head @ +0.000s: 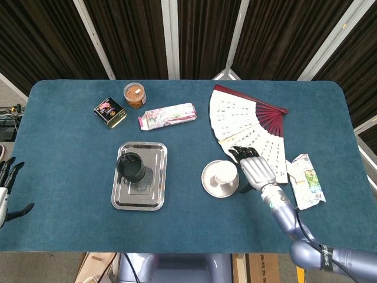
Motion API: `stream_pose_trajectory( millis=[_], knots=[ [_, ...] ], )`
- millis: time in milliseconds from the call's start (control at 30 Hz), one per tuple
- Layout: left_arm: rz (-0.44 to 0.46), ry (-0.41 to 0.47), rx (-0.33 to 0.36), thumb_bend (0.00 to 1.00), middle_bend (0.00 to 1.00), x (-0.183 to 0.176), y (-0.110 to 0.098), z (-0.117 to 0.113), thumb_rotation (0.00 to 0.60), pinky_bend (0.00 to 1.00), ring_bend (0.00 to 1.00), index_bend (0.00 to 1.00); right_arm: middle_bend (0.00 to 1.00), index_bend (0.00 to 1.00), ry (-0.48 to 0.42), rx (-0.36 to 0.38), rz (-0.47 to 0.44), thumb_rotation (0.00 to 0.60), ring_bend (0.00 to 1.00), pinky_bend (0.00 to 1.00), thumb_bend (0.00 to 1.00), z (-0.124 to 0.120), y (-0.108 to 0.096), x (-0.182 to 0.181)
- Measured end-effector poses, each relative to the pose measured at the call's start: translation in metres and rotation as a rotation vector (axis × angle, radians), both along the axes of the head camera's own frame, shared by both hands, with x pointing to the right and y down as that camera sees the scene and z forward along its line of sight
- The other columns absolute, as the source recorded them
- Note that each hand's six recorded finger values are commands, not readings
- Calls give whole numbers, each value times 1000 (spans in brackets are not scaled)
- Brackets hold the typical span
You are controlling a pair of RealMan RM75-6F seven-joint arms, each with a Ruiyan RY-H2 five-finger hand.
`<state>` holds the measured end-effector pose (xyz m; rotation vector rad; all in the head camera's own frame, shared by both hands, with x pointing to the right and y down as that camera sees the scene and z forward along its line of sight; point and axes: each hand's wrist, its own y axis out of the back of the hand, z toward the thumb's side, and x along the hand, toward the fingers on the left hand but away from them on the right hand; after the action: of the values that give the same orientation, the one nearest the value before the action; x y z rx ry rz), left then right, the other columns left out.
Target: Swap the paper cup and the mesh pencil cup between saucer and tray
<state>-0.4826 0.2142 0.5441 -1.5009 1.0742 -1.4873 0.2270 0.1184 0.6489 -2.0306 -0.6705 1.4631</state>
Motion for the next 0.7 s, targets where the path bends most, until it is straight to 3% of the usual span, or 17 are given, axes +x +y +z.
stream_pose_trajectory(
  millis=[300, 700],
  knots=[
    [-11, -3, 6, 118, 0, -3, 0, -2, 600, 86, 0, 109, 185, 121, -22, 3, -5, 600, 209, 7, 46, 8, -1, -21],
    [-32, -9, 18, 119, 0, -7, 0, -6, 600, 86, 0, 109, 426, 328, 2, 67, -17, 600, 463, 184, 46, 14, -8, -25]
  ],
)
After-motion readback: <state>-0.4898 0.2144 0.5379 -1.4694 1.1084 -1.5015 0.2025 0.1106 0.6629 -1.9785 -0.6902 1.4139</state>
